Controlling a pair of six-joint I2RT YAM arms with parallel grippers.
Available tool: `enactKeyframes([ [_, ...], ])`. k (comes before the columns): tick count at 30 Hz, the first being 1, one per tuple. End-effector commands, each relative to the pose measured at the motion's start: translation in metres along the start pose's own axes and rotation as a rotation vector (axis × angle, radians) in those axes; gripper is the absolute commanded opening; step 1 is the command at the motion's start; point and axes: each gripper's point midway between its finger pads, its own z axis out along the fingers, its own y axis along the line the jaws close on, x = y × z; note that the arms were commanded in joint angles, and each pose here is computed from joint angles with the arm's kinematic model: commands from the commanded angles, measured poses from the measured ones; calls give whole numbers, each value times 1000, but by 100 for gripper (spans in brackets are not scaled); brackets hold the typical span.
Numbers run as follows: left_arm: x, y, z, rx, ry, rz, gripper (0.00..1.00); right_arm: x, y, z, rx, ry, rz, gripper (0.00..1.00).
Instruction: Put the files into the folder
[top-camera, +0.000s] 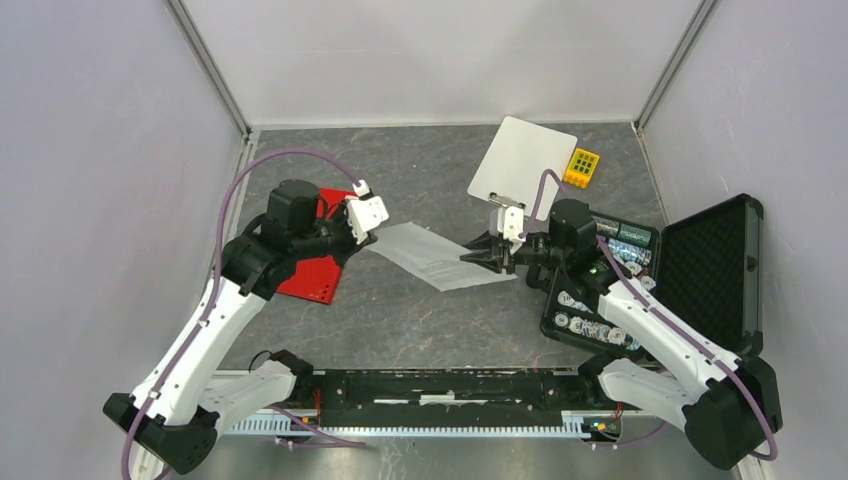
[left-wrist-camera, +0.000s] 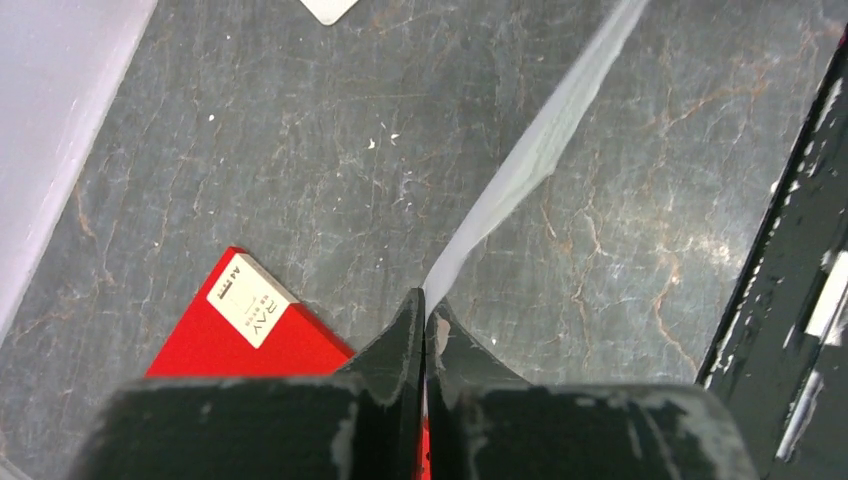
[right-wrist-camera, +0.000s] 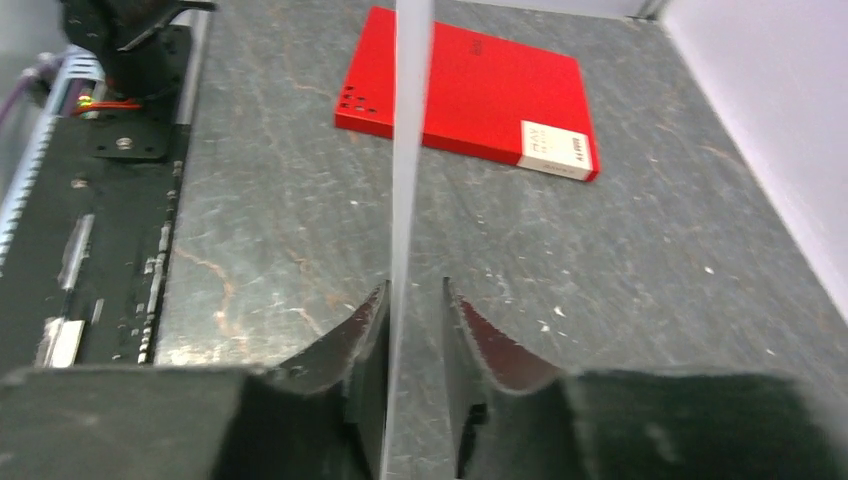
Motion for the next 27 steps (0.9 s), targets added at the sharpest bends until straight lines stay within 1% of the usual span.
enactKeyframes([
  [1, -30, -3, -9, 2, -105, -111, 2, -3, -36, -2, 179, 13, 24, 42],
  [2, -30, -5, -10, 1, -114, -139, 2, -3, -47, -4, 243, 28, 34, 52],
  [3, -28, -5, -10, -11, -114, -161, 2, -1, -57, -8, 295, 43, 39, 57],
  [4, -25, -3, -10, -34, -112, -185, 2, -1, -63, -9, 328, 54, 37, 65],
  [6, -17, 7, -10, -118, -102, -246, 2, 0, -77, -15, 397, 79, 36, 80],
  [9, -2, 34, -19, -336, -82, -396, 2, 3, -94, -21, 471, 116, 32, 98],
  [12, 13, 58, -37, -554, -67, -559, 2, 11, -108, -25, 512, 173, 19, 98],
  [14, 20, 67, -48, -666, -70, -667, 2, 25, -116, -26, 519, 240, 6, 98],
  [16, 29, 75, -58, -764, -73, -728, 2, 44, -130, -34, 563, 336, 23, 98],
  [18, 36, 79, -63, -817, -71, -747, 2, 63, -144, -41, 595, 423, 49, 98],
  [21, 47, 82, -67, -877, -52, -750, 2, 90, -163, -48, 611, 513, 114, 98],
  [24, 59, 85, -76, -941, -18, -721, 2, 114, -181, -54, 618, 562, 183, 97],
  [27, 64, 88, -91, -1010, -19, -699, 2, 128, -201, -56, 609, 578, 242, 93],
])
